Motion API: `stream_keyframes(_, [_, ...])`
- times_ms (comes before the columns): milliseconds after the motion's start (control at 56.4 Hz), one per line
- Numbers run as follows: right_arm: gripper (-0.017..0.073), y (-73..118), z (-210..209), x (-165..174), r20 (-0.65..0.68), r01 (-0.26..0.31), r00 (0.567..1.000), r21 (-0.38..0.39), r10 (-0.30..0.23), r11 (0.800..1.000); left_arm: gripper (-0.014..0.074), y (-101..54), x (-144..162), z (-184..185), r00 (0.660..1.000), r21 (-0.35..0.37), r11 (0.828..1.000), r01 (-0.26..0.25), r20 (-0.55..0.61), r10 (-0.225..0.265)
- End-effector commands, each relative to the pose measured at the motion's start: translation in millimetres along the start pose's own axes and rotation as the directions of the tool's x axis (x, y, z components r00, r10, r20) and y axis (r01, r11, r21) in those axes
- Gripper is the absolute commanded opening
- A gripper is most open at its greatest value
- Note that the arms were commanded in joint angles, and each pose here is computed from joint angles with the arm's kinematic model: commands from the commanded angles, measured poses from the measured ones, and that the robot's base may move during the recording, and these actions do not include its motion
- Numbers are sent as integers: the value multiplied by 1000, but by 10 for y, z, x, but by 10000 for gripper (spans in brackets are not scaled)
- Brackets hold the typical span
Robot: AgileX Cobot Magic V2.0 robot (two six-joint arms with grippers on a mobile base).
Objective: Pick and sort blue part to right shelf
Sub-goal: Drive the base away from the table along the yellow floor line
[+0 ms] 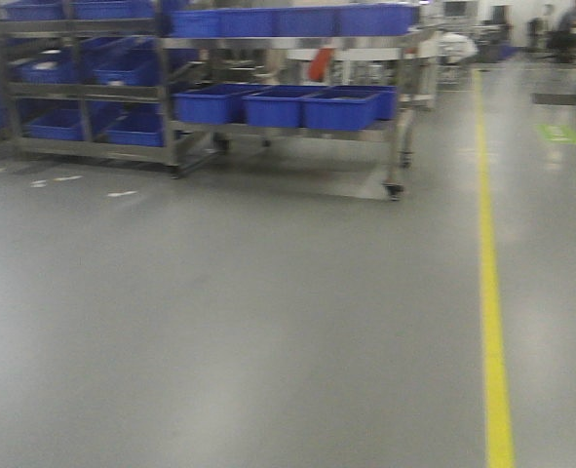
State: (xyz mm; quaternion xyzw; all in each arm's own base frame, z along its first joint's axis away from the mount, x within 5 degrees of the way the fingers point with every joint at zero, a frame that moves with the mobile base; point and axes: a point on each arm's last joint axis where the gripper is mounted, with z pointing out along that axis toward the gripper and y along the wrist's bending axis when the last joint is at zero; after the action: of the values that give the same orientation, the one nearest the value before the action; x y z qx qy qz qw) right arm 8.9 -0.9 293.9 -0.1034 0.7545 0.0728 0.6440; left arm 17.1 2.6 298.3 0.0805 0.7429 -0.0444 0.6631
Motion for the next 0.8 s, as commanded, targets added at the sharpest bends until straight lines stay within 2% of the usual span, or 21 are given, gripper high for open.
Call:
stream_keyframes(0, [209,-7,-82,-154,135,12,991,6,-13,1000,260,-2,-153,-17,995,5,1000,6,95,-7])
stream_keyframes(780, [209,-7,-82,-154,135,12,991,6,-13,1000,260,-2,-153,-17,995,5,1000,6,95,-7])
